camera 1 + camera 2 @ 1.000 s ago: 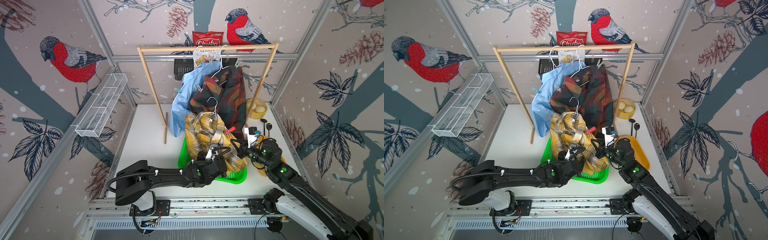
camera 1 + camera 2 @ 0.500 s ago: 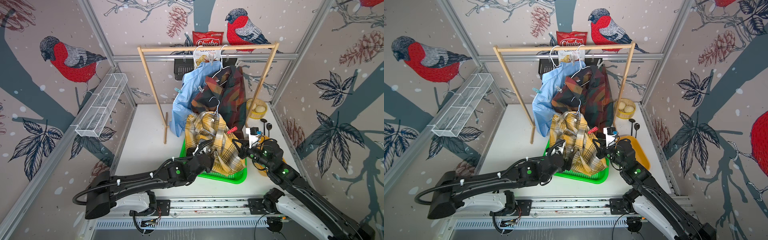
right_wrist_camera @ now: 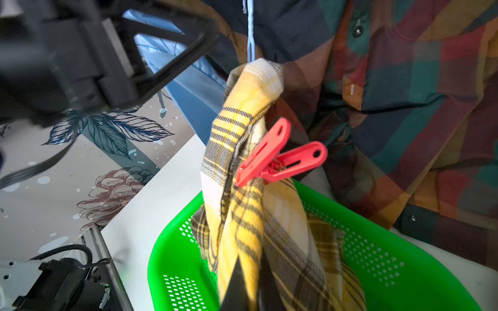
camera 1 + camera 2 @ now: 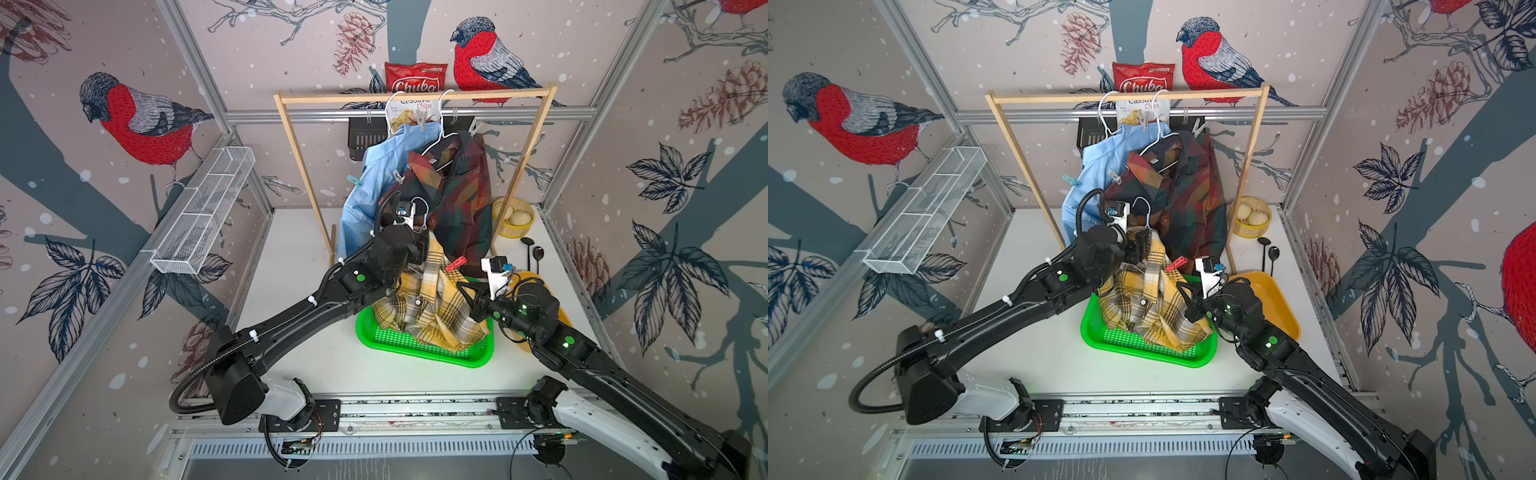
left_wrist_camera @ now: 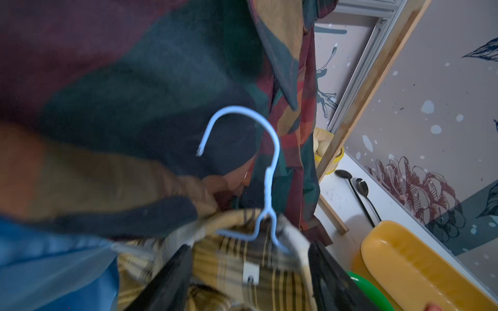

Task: Remove the clothespins securing long-sleeve shirts to the hanger
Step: Place the long-sleeve shirt at the bin, then adjust the hanger.

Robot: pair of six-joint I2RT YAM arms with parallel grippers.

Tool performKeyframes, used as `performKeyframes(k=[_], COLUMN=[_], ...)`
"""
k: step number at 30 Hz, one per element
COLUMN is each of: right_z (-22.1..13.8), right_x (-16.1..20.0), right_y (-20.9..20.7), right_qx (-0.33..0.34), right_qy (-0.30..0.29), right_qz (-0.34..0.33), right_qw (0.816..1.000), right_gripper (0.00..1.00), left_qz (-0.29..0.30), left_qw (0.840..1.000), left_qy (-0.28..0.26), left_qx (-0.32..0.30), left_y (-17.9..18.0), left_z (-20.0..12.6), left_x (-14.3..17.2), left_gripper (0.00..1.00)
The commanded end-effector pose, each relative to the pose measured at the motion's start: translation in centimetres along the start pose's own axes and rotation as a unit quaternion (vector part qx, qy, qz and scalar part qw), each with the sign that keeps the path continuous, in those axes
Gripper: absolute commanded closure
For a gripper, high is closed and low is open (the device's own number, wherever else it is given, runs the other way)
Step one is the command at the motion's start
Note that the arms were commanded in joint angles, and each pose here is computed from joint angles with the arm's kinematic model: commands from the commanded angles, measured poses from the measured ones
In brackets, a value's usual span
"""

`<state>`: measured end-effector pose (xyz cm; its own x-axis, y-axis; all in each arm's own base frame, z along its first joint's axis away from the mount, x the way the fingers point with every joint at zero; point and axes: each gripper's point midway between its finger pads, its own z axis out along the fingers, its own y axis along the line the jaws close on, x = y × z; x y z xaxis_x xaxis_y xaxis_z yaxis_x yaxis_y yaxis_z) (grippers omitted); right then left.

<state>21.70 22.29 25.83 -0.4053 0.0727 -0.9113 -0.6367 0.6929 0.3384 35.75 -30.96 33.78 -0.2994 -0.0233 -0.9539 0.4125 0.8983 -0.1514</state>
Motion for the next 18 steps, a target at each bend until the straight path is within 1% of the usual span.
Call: performKeyframes(k=[1,3,6,10,13,16,18], right_z=[-0.3,-0.5,-0.6,-0.5,-0.6,-0.5,-0.4], right_x=[-1.0,-1.1,-1.2,-1.2,-1.2,-1.0,-0.9], right_y=[-0.3,-0.2,0.0,0.3,0.3,0.3,0.3], right_qx=[0.022,0.020,0.013,0.006,0.005,0.004,0.003], right_qy=[-0.020,-0.024,-0.029,-0.025,-0.025,-0.024,-0.022], right_qz=[-0.011,-0.010,-0.012,-0.015,-0.015,-0.015,-0.015], right_qw=[0.999,0.999,0.999,1.000,1.000,1.000,1.000], right_gripper=[1.00,1.00,1.00,1.00,1.00,1.00,1.00], left_qz=[-0.021,-0.021,-0.029,-0.034,-0.031,-0.031,-0.028], left_qw=[0.999,0.999,0.999,0.999,0.999,0.998,0.998], left_qy=[-0.010,-0.007,-0.011,-0.015,-0.014,-0.019,-0.019], left_qx=[0.038,0.036,0.035,0.034,0.042,0.051,0.057], left_y=[-1.2,-1.1,-0.4,0.2,-0.1,-0.4,-0.7], left_z=[0.9,1.4,2.1,3.0,3.4,3.5,3.5], left_x=[-1.3,-1.1,-1.2,-1.7,-1.7,-2.0,-2.2], left_gripper=[0.38,0.38,0.43,0.52,0.57,0.63,0.64])
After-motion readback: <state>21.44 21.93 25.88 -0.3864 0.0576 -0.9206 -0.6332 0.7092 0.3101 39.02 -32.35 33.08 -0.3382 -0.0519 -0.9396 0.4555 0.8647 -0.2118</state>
